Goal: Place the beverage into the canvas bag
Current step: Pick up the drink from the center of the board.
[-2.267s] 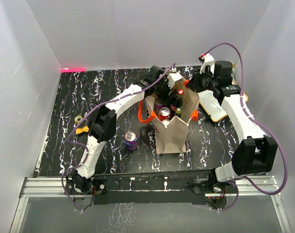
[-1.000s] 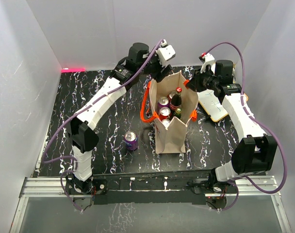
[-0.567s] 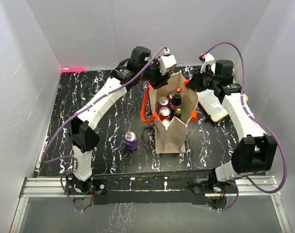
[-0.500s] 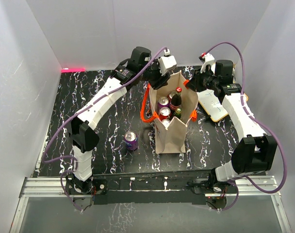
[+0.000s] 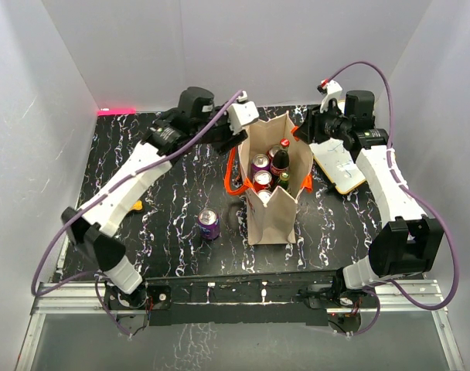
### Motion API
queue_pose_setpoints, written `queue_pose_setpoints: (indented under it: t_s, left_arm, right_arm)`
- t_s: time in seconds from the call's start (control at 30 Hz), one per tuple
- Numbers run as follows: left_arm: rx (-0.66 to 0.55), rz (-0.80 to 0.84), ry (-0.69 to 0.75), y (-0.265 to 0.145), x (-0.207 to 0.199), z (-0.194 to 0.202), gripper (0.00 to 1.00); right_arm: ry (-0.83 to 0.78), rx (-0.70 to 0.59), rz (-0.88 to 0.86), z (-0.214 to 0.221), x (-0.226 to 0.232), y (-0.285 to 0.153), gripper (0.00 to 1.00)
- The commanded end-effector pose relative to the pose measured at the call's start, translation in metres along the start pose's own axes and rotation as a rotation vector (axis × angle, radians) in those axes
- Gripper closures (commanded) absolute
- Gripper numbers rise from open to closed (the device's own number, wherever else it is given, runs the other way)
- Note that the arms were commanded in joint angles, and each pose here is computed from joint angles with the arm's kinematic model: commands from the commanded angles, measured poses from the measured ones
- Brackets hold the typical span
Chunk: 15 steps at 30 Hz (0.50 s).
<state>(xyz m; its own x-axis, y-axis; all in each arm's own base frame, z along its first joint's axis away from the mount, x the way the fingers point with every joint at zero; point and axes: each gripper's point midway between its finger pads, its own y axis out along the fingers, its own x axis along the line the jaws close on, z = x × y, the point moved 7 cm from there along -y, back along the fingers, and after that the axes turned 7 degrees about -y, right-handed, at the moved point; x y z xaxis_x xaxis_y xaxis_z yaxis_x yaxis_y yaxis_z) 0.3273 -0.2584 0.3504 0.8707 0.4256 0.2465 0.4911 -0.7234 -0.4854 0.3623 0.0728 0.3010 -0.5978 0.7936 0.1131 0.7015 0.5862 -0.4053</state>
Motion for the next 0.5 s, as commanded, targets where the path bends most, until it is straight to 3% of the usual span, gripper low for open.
queue_pose_setpoints:
  t_s: [0.0, 0.2, 0.47]
  left_arm:
    - [0.013, -0.057, 0.011, -0.05, -0.008, 0.007, 0.51]
    - [0.123, 0.087, -0.003, -0.076, -0.056, 0.072, 0.45]
    - [0.293, 0.324, -0.018, -0.078, -0.106, 0.15, 0.28]
  right_arm:
    - [-0.095, -0.1, -0.007, -0.038, 0.007, -0.019, 0.6]
    - [-0.09, -0.095, -0.015, -0.039, 0.006, -0.016, 0.55]
    - [-0.076, -0.105, -0.012, -0.032, 0.013, -0.021, 0.53]
